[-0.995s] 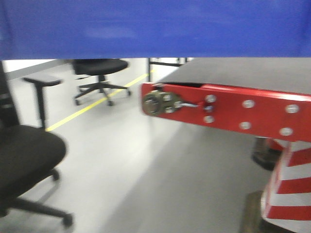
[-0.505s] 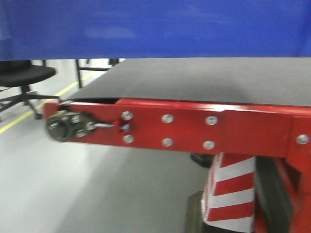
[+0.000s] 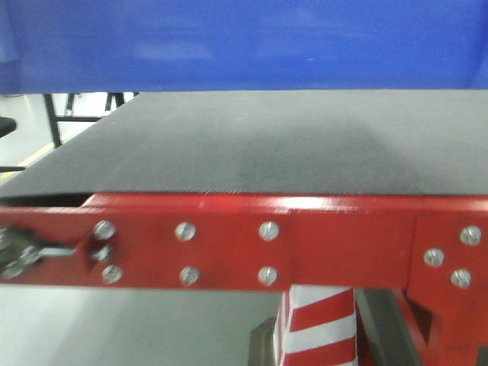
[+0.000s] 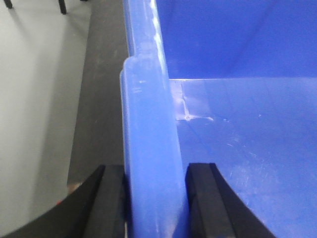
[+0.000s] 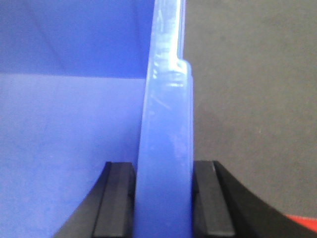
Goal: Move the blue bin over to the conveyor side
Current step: 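Approach the red-framed belt conveyor holding the blue bin above it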
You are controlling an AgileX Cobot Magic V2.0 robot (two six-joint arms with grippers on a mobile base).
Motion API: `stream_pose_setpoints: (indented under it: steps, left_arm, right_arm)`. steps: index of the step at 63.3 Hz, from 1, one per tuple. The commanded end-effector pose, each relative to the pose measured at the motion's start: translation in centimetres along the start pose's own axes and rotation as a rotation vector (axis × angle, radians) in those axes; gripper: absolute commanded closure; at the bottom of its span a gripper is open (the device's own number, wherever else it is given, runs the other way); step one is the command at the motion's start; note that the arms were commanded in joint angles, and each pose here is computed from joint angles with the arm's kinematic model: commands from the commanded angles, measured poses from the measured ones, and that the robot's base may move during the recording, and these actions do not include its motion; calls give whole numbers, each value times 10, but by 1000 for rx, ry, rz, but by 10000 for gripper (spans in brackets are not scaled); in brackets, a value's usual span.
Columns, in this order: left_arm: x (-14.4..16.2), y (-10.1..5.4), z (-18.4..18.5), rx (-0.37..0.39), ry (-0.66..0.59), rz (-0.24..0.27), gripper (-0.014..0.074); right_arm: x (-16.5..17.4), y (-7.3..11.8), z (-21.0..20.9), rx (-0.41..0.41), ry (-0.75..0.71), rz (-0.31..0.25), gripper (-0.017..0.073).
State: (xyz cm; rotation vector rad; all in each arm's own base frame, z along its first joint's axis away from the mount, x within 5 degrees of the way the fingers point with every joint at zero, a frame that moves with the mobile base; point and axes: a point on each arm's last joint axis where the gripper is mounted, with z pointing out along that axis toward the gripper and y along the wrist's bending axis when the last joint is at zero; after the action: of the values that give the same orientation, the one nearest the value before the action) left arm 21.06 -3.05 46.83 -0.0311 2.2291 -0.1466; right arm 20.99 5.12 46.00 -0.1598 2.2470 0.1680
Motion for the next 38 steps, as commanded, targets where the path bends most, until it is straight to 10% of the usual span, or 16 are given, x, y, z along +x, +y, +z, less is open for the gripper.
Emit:
stream_pose_setpoints:
  steps: [1,38]
  left_arm:
    - [-10,-4,-13,45,-129,12,613]
    - [-10,-4,-13,44,-128,12,613]
  right_arm:
    - [-11,0,-11,-5,-136,-17,634]
    - [-11,0,-11,-5,-136,-17,634]
